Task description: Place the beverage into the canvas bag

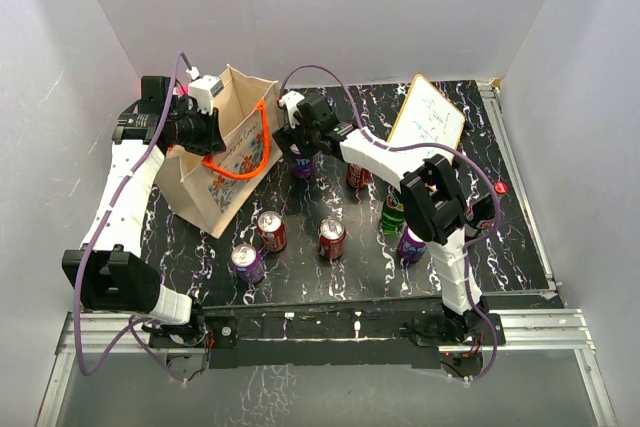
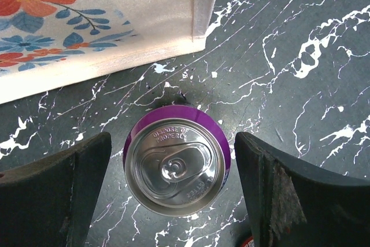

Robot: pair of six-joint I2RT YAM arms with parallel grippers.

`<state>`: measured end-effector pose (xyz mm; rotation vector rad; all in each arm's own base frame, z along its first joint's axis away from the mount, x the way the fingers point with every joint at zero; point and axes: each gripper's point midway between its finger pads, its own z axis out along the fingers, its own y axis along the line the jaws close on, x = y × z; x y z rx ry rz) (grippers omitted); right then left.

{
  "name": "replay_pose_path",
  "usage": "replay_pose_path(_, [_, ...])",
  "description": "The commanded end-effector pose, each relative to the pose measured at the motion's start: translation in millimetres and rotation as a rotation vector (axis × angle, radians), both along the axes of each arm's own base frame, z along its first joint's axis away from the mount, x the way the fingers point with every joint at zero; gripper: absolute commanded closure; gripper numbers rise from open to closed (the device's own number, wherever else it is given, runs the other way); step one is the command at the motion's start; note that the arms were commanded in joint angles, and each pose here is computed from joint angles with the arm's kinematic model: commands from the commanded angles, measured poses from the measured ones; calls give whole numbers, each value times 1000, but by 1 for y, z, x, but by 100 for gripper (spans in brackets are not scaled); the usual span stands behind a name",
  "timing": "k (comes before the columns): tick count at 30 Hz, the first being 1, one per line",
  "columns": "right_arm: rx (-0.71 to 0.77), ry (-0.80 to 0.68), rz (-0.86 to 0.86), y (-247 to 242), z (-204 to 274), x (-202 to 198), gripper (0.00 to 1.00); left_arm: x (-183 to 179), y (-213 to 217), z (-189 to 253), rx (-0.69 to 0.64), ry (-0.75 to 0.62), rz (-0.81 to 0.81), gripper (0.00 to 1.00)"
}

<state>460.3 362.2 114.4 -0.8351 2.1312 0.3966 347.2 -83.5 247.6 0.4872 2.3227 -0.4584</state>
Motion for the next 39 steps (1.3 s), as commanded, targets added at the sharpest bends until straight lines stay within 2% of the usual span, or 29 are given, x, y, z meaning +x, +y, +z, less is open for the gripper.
replay_pose_path(1, [26,-60,-3,7,10,14,9,-9,-3,7,-23,-10,-18,98])
replay_pose_path(14, [58,-56,19,8,19,15,22,-8,-4,1,-26,3,-27,98])
replay_pose_path(18, [79,-67,23,8,33,15,27,-10,-8,-4,-38,10,-59,94])
replay_pose_path(23, [92,-100,37,5,54,15,47,-11,-15,-1,-55,-22,-117,93])
replay_pose_path(27, [95,-142,16,-5,75,20,73,-7,-19,7,-53,-72,-179,93])
replay_pose_path(30, [99,-181,-22,-19,96,24,85,-4,-25,15,-72,-87,-226,93])
replay_pose_path(34, [106,-223,-57,-40,124,25,91,-2,-35,22,-116,-77,-274,94])
replay_pose_path(39, [126,-271,-105,-68,161,24,92,-1,-52,24,-163,-70,-351,94])
